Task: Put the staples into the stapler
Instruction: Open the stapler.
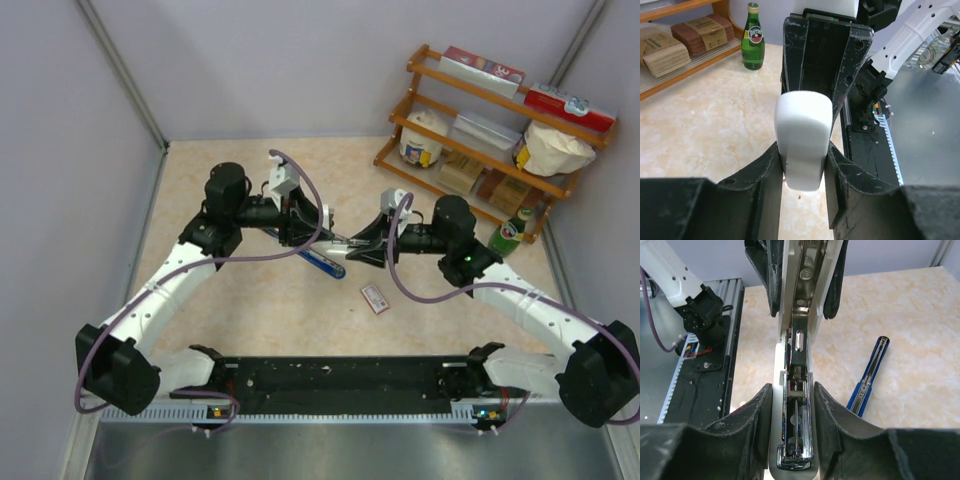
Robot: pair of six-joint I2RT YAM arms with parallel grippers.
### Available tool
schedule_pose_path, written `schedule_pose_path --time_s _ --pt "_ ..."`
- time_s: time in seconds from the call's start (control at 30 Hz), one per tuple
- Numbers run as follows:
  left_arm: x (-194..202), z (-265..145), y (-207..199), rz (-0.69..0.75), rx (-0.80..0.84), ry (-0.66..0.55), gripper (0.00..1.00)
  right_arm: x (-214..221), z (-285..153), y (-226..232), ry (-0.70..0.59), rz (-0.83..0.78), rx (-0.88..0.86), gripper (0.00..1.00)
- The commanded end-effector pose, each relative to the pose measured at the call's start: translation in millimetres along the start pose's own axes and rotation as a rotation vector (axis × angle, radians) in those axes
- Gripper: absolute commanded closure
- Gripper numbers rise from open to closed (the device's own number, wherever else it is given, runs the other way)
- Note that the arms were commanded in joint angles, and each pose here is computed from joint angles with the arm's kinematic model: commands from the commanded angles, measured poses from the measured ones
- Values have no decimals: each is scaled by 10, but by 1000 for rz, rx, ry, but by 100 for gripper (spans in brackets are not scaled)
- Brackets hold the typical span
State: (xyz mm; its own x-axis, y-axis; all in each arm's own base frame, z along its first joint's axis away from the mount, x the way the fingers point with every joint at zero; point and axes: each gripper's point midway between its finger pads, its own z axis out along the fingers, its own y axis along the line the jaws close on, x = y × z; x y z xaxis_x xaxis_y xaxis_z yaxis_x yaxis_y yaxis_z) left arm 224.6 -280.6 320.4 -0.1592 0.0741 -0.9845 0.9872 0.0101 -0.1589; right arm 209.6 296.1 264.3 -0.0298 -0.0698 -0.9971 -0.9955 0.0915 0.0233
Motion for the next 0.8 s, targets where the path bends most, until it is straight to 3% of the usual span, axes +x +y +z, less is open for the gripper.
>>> schedule_pose_path --time_s 0.0,0.47,0.77 --pt "-470 -278 170 93 -155 -162 98 -213 -137 33 -97 26 16 100" --pt "-756 -625 245 55 -257 -379 94 -155 -193 -61 -135 70 59 100" --pt "-676 -587 244 46 -214 -344 85 -128 -178 -71 -124 70 55 100"
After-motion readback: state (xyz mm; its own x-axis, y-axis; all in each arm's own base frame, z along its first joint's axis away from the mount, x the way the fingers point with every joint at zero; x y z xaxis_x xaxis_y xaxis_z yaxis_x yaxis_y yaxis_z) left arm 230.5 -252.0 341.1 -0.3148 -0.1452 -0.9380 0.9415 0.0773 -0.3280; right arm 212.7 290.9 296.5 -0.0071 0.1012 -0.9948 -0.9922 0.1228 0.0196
